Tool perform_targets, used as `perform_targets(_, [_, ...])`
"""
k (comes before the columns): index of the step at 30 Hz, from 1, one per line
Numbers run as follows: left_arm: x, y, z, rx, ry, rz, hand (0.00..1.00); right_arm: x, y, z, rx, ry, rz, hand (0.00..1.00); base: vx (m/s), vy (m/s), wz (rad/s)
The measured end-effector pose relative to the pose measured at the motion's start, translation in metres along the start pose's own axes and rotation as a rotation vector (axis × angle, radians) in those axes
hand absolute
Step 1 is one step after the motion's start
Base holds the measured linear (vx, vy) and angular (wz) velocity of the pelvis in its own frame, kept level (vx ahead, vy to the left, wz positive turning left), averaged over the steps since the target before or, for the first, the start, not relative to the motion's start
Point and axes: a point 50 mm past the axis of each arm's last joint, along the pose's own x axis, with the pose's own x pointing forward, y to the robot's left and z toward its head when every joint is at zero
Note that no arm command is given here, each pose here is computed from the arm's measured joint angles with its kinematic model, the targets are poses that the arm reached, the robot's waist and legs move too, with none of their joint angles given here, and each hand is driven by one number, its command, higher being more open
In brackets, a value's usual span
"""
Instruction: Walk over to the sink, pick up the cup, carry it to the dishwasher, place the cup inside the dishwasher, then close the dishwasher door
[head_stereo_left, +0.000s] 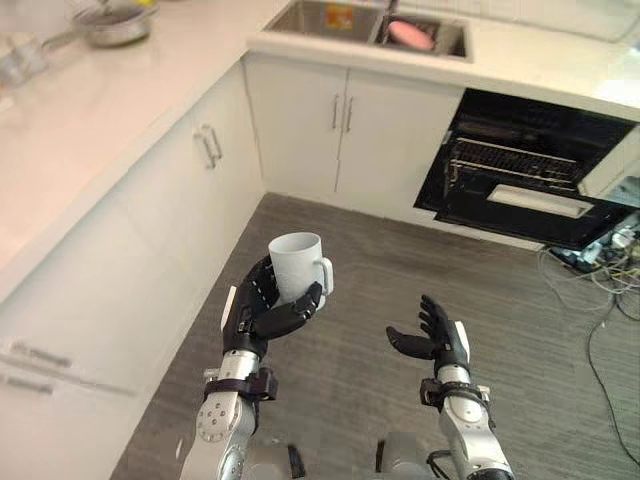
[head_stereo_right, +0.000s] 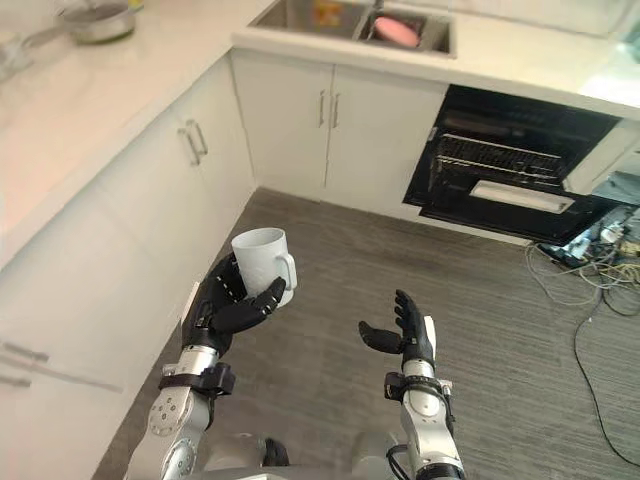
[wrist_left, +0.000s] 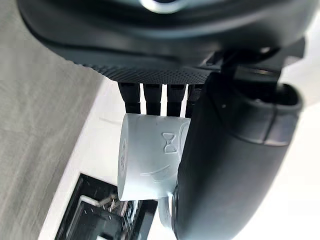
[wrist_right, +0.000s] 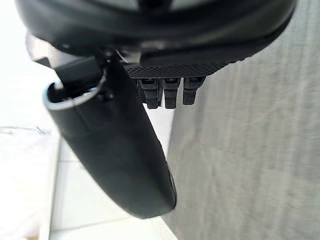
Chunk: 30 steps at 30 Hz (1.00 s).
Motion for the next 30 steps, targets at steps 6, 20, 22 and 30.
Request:
perform_targets(6, [0.006,-0.005,0.001,-0.023,-0.018,-0.005,0.3,0.007,-0.003,0.027,-0.01,-0.108,-0.013,0.9,0.5,-0.038,-0.29])
perform_targets(20, [0.009,-0.01,-0.018,-0.022,0.046,0.01,0.3,-0.01,0.013,0.108,0.215,-0.493,0.055,0.9,0.47,0.053,-0.58])
perform_targets(22, [0.009,-0.01,-0.019,-0.019,0.047,0.011,0.3,-0.011,0.015,0.108,0.232,-0.491,0.081,0.9,0.33,0.361,-0.56])
perform_targets(30, [-0.002,0.003,-0.023,0.052,0.086,0.022,0.3,-0.025,0.049,0.113,0.313,-0.501,0.253,0.9,0.38,0.28,-0.33])
